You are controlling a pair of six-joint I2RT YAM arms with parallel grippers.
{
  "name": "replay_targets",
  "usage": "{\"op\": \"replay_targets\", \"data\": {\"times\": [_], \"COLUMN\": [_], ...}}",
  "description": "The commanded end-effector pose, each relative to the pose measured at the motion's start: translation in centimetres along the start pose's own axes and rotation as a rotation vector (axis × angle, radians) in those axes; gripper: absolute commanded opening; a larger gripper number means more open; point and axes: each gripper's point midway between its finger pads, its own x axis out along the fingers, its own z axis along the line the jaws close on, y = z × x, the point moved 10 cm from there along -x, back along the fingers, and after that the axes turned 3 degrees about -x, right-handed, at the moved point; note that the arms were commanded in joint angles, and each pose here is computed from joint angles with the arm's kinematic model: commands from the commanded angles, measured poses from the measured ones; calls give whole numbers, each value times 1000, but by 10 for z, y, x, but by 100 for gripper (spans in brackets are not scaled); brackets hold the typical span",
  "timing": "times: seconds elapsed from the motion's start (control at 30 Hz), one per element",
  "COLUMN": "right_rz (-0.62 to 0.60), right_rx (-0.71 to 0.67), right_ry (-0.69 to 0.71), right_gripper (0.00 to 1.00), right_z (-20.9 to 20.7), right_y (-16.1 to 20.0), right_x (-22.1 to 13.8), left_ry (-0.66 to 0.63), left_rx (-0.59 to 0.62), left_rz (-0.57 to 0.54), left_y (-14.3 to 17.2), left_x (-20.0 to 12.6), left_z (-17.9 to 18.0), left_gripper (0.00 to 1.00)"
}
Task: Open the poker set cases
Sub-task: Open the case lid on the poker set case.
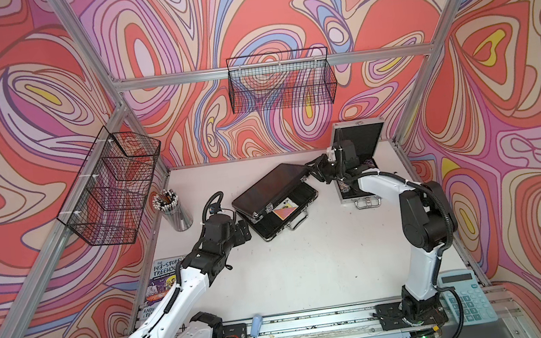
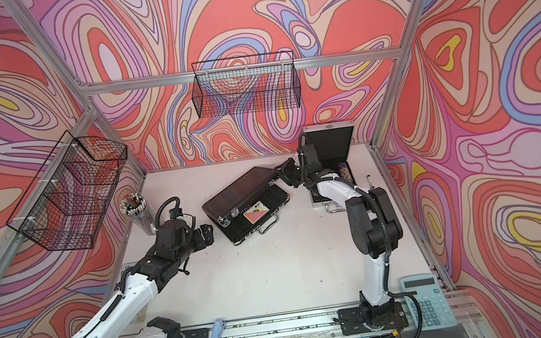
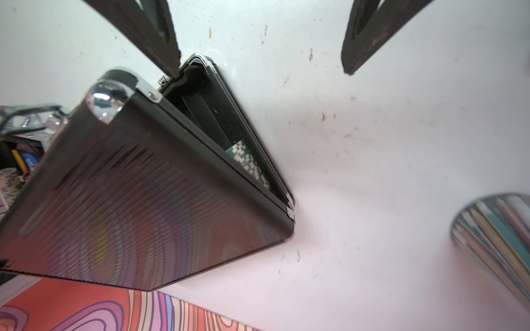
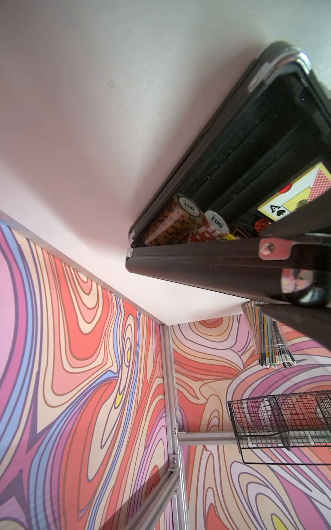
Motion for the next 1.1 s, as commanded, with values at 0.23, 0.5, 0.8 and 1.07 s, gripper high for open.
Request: {"op": "replay_targets", "data": {"times": [0.23,0.5,0.8,1.07], "right_rz": [-11,-18,-62,-118], "right_rx": [-183,-180,-241,-312], "right_ry": [-226,-262,-140,25], "right_gripper": [30,39,62,63], "right_z": [82,99,85,44], "right_y": [-9,-11,-11,-26], "right_x": [9,12,6,-17], "left_ry": [135,162,163,176], "left_rx": [-109,-65,-69,-57], "left_rz": [-23,-56,-104,-95], "left_y": [-13,-38,-70,-92], "left_x": [31,50,58,67], "left_z": [-21,-39,-28,-19], "left_gripper": [88,88,88,88]}}
